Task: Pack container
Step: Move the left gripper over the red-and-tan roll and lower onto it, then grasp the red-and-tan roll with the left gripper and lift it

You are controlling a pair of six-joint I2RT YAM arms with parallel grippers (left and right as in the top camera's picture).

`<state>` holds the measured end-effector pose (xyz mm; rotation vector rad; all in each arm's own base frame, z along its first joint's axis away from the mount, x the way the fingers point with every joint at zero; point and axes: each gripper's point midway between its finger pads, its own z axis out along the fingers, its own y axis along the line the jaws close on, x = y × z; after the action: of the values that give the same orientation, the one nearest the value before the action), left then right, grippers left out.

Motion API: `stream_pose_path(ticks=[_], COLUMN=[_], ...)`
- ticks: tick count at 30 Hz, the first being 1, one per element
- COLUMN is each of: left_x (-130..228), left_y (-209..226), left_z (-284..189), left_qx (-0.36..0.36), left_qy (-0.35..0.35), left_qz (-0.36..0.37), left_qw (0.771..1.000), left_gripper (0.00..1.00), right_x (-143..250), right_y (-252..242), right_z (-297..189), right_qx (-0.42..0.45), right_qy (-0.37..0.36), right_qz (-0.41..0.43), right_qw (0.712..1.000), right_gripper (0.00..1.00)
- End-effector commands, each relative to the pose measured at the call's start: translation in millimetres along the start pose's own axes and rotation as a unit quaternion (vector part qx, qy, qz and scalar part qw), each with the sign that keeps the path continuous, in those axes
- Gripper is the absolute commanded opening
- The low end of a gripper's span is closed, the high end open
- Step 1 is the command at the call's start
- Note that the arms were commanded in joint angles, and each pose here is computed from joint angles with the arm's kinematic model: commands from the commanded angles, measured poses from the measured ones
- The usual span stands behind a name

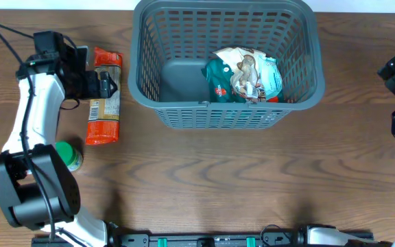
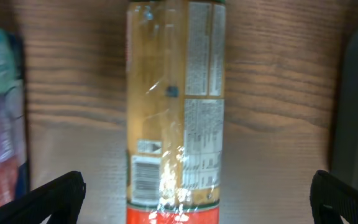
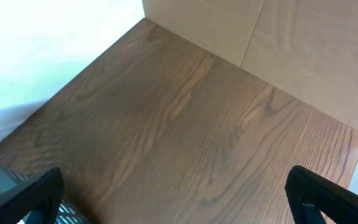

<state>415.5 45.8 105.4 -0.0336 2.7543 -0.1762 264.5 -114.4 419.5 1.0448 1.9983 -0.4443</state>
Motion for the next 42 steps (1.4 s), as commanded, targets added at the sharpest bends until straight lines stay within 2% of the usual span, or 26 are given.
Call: stream_pose_path(ticks=[1,4,19,33,42], left_x=[-7.0,-4.4,8.3,19.1,45.6], left_y=[-8.2,-12.4,8.4,11.9,14.9], left_z=[7.4,18.0,64.5,95.1,122.8], left_qx=[0.013,0.015,-0.072,-0.069,-0.064], left_qy=[-0.003,0.008,0.055,0.075,0.123], left_qz=[0.025,0.030,0.047,0.023,0.019], left_qw=[1.000,0.999,0.995,0.995,0.990], left_gripper=[0.99,0.99,0.99,0.99,0.99], right_x=[-1.5,-1.5,-1.5,-1.6,-1.6], right_y=[-3.8,-3.8,-3.8,-3.9,-3.9], right_z=[-0.1,-0.1,-0.1,-0.1,-0.1], right_qx=[0.005,0.005,0.005,0.006,0.006], right_qy=[-0.003,-0.003,-0.003,-0.003,-0.003], right_qz=[0.009,0.009,0.009,0.009,0.009], right_qw=[1.000,1.000,1.000,1.000,1.000], right_gripper=[0.99,0.99,0.99,0.99,0.99])
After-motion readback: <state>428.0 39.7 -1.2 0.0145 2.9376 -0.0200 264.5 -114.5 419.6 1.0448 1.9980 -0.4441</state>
